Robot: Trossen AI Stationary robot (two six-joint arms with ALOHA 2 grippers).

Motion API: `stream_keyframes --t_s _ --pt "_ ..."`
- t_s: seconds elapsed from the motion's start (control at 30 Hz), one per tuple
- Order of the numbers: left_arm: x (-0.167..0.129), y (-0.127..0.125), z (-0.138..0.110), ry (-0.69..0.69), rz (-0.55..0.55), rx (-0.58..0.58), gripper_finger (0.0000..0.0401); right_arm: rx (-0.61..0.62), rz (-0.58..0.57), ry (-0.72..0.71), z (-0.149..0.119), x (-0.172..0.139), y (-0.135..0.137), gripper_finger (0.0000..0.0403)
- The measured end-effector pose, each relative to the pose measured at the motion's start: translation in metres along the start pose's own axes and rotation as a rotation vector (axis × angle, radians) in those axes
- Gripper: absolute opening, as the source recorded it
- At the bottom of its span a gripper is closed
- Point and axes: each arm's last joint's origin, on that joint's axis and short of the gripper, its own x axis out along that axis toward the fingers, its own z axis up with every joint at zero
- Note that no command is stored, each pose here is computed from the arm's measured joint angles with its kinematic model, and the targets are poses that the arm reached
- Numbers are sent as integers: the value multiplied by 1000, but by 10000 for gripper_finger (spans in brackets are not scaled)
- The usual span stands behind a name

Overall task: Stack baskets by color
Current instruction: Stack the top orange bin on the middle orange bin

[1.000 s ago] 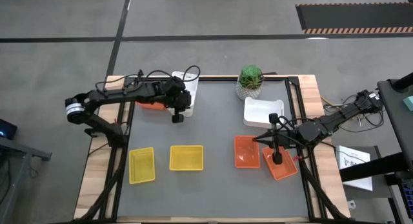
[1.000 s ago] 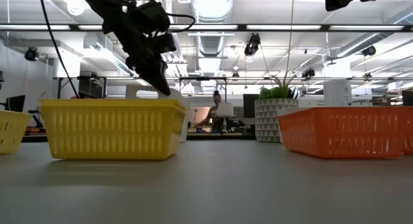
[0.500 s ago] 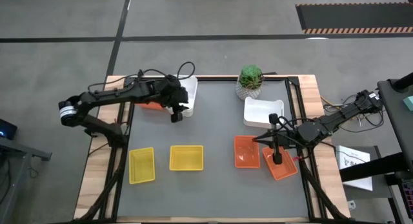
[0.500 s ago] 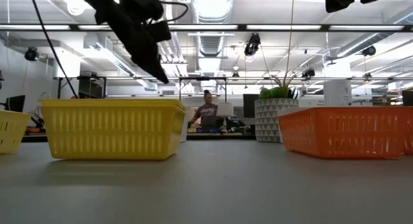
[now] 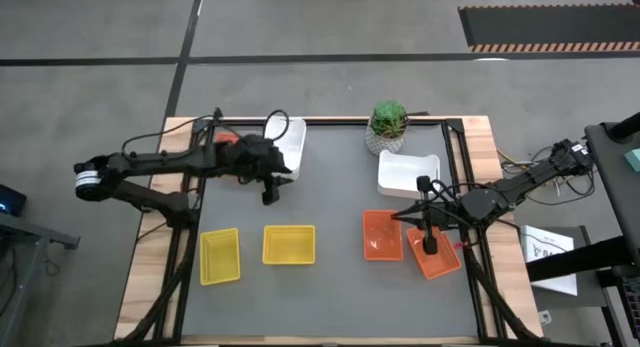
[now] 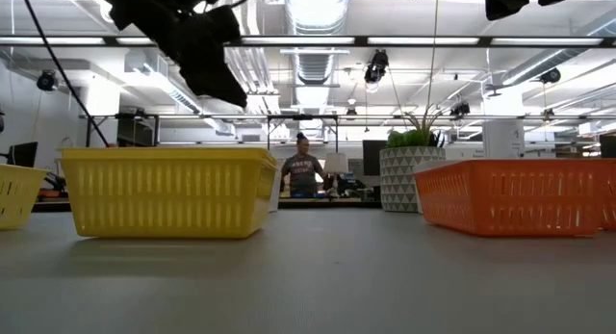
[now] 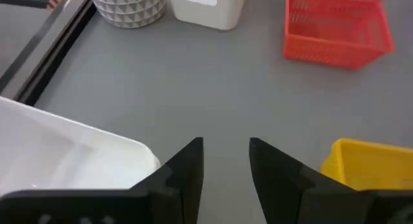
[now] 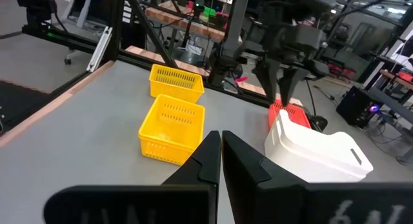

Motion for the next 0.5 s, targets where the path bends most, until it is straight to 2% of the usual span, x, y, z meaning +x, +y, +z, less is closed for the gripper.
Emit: stream_keyframes --t_s 0.27,0.5 --pt "-17 -23 -16 -42 35 -117 109 2 2 10 -1 2 1 9" --pt "-37 -24 -20 -19 33 -118 109 5 2 10 -1 2 1 9"
